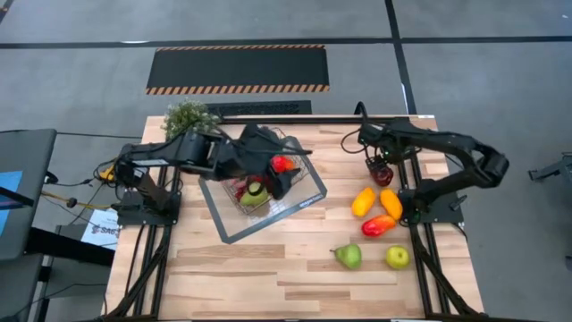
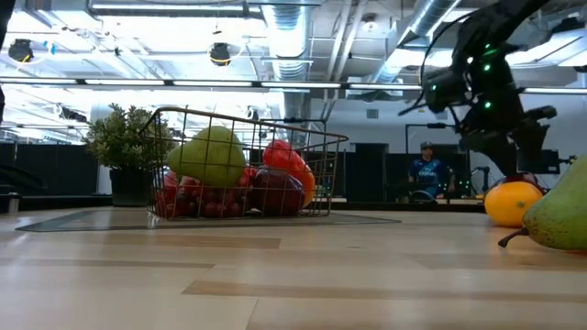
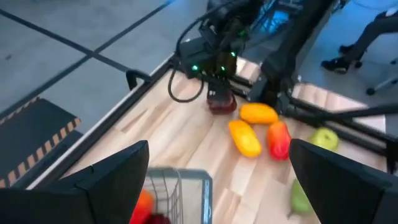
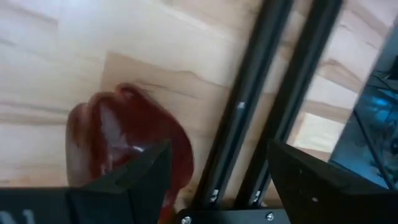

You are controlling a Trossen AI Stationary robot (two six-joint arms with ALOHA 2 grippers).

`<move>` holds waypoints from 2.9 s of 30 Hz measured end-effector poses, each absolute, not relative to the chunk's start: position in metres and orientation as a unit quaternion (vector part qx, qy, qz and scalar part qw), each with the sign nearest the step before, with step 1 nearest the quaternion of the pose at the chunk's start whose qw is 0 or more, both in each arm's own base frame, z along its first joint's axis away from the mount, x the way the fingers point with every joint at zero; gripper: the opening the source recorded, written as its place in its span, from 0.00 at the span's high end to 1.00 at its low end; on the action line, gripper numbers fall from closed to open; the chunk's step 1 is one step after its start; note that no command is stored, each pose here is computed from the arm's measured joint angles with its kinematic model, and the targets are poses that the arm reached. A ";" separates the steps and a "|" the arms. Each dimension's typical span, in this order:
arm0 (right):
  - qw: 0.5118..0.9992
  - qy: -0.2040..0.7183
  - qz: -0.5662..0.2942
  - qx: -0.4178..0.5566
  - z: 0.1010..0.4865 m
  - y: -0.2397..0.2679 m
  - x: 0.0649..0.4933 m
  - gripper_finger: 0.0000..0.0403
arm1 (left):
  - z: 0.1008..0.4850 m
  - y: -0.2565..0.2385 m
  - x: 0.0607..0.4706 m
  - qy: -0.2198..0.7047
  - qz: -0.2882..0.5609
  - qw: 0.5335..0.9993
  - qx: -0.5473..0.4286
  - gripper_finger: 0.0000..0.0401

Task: Build produce basket
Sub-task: Adjust the fruits on the table

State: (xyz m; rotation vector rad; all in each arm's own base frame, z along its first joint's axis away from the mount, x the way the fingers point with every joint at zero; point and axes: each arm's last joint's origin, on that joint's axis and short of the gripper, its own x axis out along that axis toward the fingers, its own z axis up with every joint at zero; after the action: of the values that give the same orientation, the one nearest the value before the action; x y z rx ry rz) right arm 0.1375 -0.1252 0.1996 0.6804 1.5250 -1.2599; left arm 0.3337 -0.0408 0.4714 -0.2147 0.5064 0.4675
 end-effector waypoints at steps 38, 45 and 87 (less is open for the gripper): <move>0.491 0.659 -0.508 0.259 0.218 0.005 0.143 0.30 | 0.475 -0.057 0.307 0.223 0.334 0.911 -0.099 0.07; 0.497 0.662 -0.498 0.257 0.204 0.005 0.154 0.36 | 0.474 -0.055 0.307 0.224 0.338 0.909 -0.094 0.07; 0.619 0.555 -0.335 0.443 0.181 0.027 0.237 0.99 | 0.471 -0.056 0.304 0.269 0.317 0.909 -0.030 0.07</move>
State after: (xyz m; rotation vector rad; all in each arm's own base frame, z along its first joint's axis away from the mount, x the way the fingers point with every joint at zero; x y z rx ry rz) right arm 0.2375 0.0266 0.1807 1.0199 1.2757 -0.7712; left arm 0.3041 -0.0557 0.4707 -0.0628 0.5557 0.6530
